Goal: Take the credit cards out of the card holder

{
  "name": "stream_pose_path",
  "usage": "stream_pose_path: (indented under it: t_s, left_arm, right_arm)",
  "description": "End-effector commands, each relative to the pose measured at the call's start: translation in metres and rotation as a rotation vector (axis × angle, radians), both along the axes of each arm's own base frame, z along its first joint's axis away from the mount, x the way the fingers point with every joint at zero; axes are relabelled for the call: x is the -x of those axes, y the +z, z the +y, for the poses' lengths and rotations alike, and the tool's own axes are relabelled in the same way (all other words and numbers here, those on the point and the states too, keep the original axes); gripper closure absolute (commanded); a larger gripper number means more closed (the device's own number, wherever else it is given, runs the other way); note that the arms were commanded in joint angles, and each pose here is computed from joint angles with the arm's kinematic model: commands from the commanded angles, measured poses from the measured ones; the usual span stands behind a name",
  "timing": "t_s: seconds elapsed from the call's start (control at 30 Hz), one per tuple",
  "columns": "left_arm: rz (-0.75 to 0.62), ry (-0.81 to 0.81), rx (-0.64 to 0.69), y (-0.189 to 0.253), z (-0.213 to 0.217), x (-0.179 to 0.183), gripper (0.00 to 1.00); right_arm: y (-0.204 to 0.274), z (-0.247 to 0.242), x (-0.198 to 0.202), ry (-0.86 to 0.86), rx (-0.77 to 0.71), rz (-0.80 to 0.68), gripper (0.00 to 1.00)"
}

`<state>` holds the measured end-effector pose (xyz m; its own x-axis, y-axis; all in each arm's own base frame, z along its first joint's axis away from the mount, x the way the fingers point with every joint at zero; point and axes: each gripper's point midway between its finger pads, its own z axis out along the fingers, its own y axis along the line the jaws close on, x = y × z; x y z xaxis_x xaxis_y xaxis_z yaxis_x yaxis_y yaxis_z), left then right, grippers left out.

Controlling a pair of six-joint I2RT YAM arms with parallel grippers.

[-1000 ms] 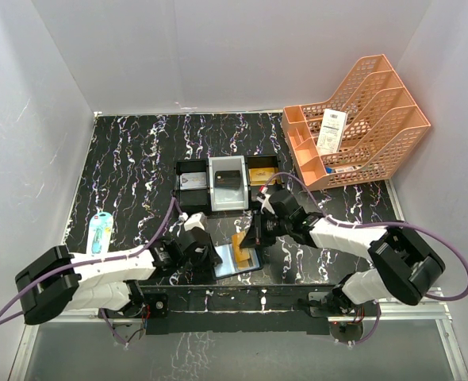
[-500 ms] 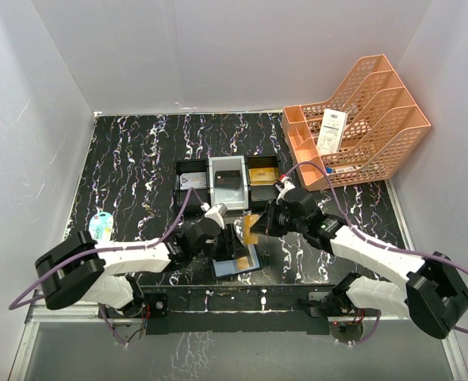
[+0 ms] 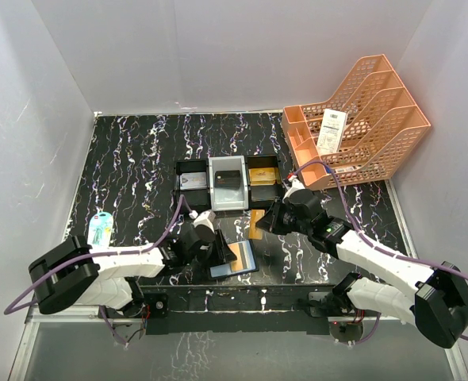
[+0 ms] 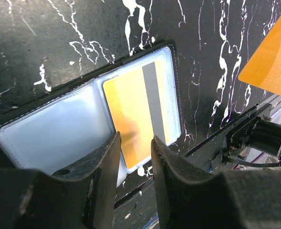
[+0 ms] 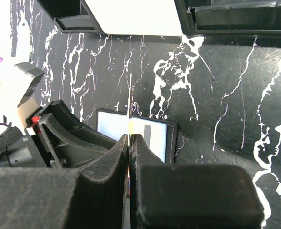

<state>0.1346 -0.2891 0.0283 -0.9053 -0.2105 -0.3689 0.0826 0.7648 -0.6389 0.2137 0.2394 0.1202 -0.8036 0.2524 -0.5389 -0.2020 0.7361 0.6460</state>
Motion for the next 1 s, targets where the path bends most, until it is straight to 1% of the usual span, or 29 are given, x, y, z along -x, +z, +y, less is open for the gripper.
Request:
stream_pose_path:
  t_s: [0.0,0.17,0.27,0.4,0.53,0.77,0.9,0.97]
  left_arm:
    - [-0.008,0.046,-0.045,-0.006,0.018,0.000,0.68]
    - [-0.020,0.042,-0.034,0.001,0.019,0.000,0.65]
    - [-0.034,0.034,-0.025,0.008,0.018,0.000,0.61]
    - [-0.050,0.012,-0.005,0.018,0.014,0.000,0.59]
    - [-0.044,0.027,-0.019,0.018,0.018,0.000,0.56]
    - [-0.048,0.056,-0.028,0.020,0.028,0.000,0.48]
    - [-0.056,0.071,-0.035,0.021,0.034,0.000,0.42]
    - [-0.064,0.071,-0.025,0.024,0.035,0.000,0.40]
  right_arm:
    - [0.013,-0.002,-0.013,-0.010,0.016,-0.082,1.00]
    - [0.020,-0.007,-0.021,-0.002,0.073,-0.146,1.00]
    - [0.026,-0.013,-0.028,-0.016,0.119,-0.188,1.00]
    - [0.034,-0.025,-0.040,-0.048,0.186,-0.227,1.00]
    - [0.051,-0.040,-0.062,-0.081,0.219,-0.257,1.00]
    - [0.085,-0.066,-0.110,-0.124,0.245,-0.321,1.00]
    - [0.089,-0.064,-0.129,-0.062,0.311,-0.398,1.00]
    - [0.091,-0.058,-0.137,0.018,0.360,-0.492,1.00]
